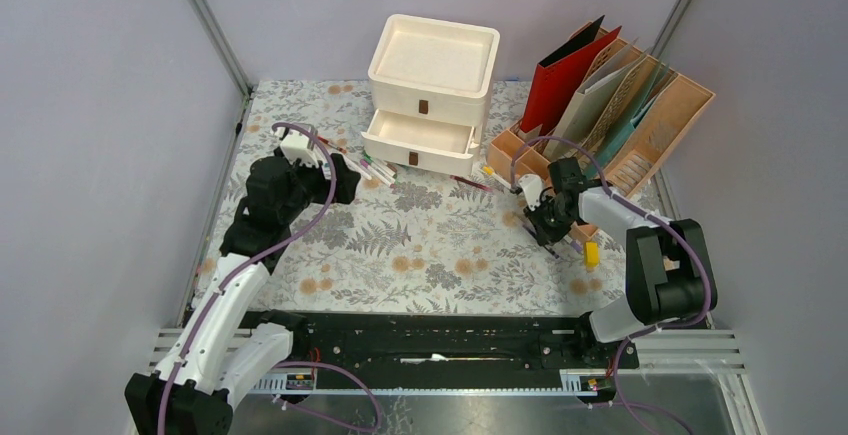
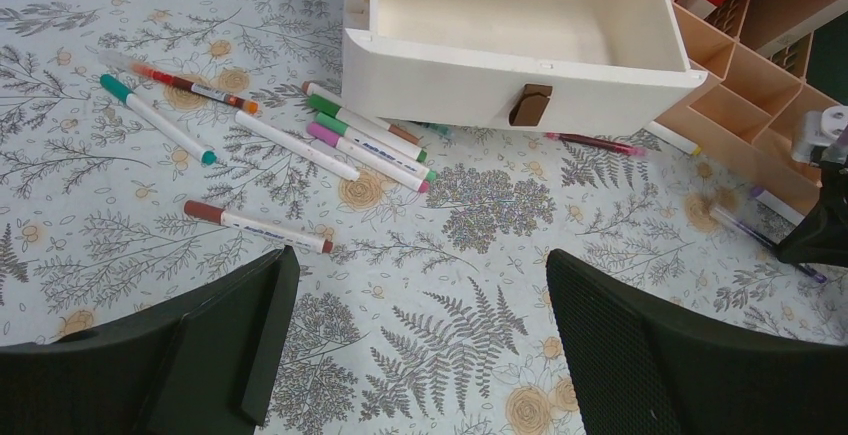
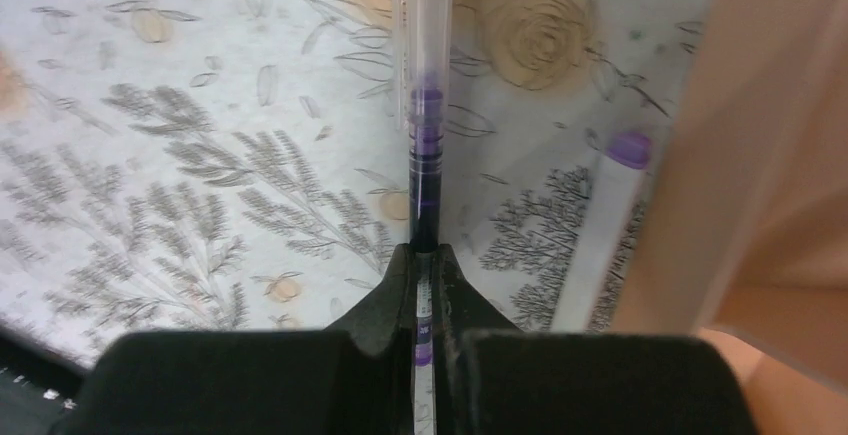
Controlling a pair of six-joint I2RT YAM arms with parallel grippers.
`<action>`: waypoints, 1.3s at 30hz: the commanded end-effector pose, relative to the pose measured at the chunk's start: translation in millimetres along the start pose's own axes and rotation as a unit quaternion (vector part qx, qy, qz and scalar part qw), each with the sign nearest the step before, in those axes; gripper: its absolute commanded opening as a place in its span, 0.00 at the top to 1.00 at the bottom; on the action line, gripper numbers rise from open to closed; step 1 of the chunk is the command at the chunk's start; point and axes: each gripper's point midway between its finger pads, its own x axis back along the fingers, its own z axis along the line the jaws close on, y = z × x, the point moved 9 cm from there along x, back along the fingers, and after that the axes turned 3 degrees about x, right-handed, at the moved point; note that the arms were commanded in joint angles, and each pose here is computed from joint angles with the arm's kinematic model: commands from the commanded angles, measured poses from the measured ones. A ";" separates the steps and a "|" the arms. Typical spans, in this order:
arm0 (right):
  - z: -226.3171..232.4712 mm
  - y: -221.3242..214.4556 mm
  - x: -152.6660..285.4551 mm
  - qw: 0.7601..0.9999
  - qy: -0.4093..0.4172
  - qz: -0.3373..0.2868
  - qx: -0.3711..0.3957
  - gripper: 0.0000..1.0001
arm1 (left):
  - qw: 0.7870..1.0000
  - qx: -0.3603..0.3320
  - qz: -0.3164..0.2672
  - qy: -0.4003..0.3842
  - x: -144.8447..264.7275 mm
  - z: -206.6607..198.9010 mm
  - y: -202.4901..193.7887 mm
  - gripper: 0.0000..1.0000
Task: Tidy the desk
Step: Pick up the stationery from the center of the board, then place the stationery in the drawer.
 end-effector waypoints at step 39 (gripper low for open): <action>56.1 342.5 90.5 0.882 -0.167 -0.207 0.389 0.64 | 0.998 -0.002 -0.050 0.024 11.1 7.6 10.5 0.01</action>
